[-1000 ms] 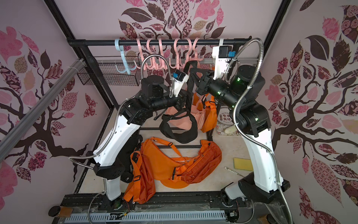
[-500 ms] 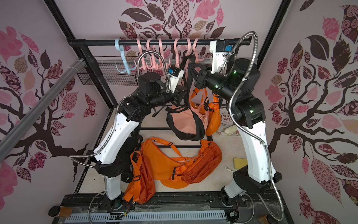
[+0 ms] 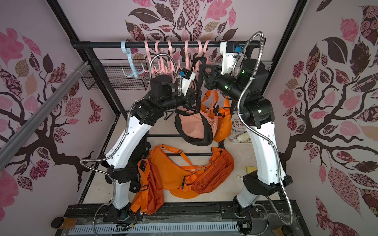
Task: Hang the bag on a hook
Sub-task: Hang the bag on the hook.
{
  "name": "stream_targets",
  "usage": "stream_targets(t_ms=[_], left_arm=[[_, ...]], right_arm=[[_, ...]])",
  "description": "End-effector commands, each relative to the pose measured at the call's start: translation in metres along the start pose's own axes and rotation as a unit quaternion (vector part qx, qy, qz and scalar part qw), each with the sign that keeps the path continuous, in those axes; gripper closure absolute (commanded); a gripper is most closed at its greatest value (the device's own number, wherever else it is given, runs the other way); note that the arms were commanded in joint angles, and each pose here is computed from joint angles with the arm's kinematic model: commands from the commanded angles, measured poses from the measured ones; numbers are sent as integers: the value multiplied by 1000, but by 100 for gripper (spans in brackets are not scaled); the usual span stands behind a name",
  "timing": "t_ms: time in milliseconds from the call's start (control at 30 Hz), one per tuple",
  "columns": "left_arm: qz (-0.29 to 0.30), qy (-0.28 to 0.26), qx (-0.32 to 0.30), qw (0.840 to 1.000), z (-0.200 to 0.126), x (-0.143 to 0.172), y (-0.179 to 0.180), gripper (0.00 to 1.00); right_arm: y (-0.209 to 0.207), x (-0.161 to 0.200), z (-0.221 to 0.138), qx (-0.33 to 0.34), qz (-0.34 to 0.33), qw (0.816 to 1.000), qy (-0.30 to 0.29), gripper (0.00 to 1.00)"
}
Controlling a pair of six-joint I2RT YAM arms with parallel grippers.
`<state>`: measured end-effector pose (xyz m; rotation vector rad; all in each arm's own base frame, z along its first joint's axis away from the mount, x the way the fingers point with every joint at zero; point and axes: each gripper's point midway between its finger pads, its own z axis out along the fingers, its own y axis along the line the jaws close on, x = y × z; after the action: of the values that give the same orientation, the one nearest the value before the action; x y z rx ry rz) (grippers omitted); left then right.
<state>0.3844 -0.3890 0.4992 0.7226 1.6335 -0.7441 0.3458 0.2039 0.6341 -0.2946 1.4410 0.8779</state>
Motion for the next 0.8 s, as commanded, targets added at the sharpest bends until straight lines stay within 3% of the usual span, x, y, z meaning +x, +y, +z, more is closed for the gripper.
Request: stream_targets(t_ms=[0,400,767], left_arm=[[-5,-13,13,1000,-8,-11,-6,100],[-17,10,13,1000,-5,9,-5,100],[-18,19,27,999,-10,14,-11,100]], right_arm=[[4,-9,-5,-6,-9,1000,-19,100],[-23,26,-22,44,15,998,-31,100],[-89,50,-43,174,72,980,-57,100]])
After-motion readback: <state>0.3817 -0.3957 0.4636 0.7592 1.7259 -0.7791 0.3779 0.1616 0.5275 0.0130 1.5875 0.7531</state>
